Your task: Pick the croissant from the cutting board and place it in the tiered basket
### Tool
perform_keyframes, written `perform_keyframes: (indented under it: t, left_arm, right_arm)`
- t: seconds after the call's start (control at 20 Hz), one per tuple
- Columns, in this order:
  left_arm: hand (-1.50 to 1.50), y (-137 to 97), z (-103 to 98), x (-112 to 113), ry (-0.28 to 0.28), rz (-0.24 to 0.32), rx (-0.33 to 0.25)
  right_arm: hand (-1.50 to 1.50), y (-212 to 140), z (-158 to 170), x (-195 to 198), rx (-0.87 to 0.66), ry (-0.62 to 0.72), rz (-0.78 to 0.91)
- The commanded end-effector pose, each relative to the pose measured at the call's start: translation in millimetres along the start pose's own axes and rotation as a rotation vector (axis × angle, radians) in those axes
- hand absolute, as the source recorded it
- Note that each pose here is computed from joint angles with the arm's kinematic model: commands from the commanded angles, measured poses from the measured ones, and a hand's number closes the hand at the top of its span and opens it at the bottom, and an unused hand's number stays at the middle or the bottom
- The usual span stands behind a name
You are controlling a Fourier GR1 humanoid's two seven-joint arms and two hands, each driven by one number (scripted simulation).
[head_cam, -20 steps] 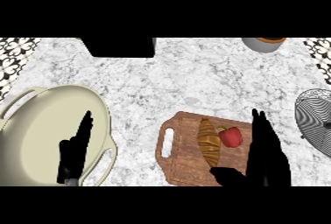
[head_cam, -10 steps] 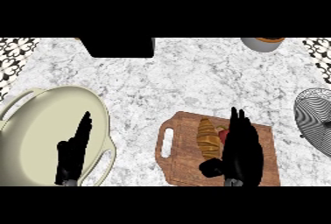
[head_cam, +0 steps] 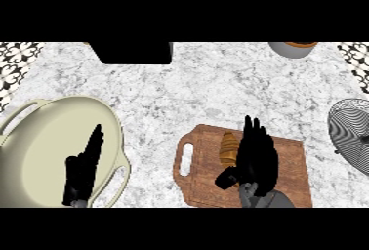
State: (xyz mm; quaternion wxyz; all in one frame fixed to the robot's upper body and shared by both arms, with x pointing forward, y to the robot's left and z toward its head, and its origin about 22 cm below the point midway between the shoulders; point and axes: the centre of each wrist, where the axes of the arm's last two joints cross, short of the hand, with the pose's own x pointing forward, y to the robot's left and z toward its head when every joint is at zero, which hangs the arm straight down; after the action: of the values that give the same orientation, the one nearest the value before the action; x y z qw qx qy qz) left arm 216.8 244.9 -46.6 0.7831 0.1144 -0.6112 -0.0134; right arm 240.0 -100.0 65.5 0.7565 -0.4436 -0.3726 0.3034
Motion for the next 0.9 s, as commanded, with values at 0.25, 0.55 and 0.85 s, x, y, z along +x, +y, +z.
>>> perform_keyframes:
  t: [0.25,0.55,0.85]
  left_arm:
    - [0.0,6,-2,-5,0.016,-0.015,-0.007]
    - [0.0,4,6,-7,0.015,-0.014,0.021]
    - [0.0,5,8,-2,0.011,-0.009,-0.011]
  right_arm:
    - [-1.5,3,-18,17,0.102,0.25,0.073]
    - [-1.5,15,-28,11,0.14,0.263,0.075]
    - [-1.5,26,-45,12,0.186,0.306,0.086]
